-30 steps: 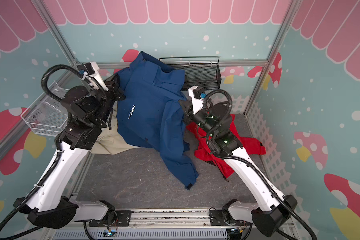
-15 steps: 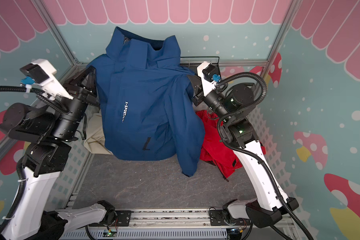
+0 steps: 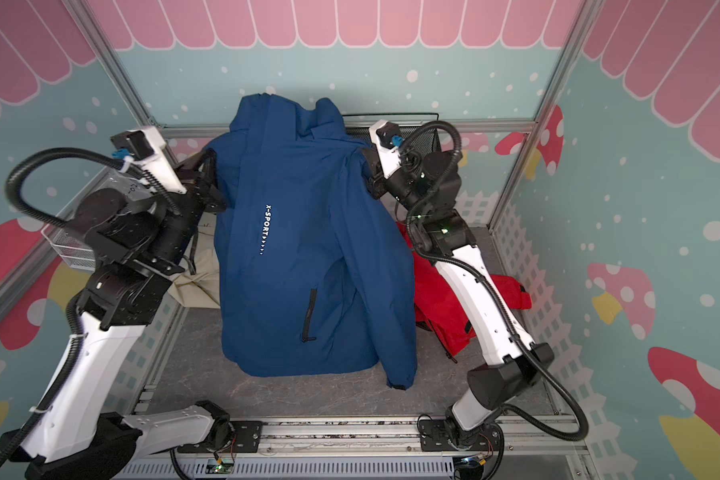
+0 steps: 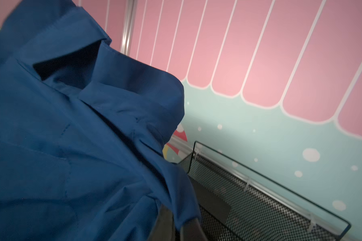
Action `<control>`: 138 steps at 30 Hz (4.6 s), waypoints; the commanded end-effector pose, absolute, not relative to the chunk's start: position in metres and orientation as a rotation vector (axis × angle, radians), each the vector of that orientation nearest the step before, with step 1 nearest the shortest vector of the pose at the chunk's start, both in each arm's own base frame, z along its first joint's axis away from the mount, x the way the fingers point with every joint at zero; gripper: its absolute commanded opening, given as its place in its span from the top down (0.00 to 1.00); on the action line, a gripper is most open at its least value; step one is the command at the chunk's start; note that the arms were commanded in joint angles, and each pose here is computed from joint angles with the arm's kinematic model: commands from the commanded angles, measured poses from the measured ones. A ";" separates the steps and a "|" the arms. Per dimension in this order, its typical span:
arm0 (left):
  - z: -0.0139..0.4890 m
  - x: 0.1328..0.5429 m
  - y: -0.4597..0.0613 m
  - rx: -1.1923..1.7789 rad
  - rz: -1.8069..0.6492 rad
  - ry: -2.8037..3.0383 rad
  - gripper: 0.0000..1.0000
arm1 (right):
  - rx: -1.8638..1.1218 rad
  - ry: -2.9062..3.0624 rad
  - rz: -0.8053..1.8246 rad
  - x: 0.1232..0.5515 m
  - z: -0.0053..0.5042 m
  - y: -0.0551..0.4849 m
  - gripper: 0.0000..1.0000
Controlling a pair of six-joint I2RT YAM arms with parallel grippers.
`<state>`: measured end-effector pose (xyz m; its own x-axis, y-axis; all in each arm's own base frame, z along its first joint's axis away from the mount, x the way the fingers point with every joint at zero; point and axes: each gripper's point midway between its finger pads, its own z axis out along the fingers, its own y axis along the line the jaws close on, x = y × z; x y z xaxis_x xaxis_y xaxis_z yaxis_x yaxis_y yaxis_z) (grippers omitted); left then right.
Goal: Unzip the jacket
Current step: Flatten out the jacket at the center of the board.
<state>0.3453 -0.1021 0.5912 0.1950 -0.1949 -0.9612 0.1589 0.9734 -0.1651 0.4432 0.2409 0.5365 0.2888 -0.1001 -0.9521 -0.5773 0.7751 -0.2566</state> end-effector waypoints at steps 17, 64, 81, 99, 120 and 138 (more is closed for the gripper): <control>0.277 0.376 0.013 -0.381 -0.260 2.253 0.01 | -0.668 1.867 0.567 0.454 0.324 0.210 0.15; 0.166 0.384 0.039 -0.575 -0.463 2.479 0.13 | -0.576 2.133 -0.060 0.499 0.172 0.293 1.00; 0.177 0.404 0.015 -0.411 -0.483 2.454 0.12 | -0.452 1.984 0.295 0.521 0.275 0.195 1.00; 0.141 0.496 -0.057 -0.294 -0.588 2.414 0.32 | -0.437 1.969 0.369 0.518 0.284 0.200 1.00; 0.315 0.501 -0.009 -0.239 -0.344 2.118 1.00 | -0.385 1.845 0.312 0.506 0.345 0.158 1.00; 0.554 0.364 0.045 -0.289 -0.135 1.558 1.00 | -0.337 1.492 0.213 0.432 0.484 0.091 1.00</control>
<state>0.3948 0.0244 0.5049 -0.1373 -0.2948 -0.9456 -0.0345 0.9555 -0.2929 0.4560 0.1025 0.4329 -0.0960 -0.0671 -0.9931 -0.3694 0.9289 -0.0270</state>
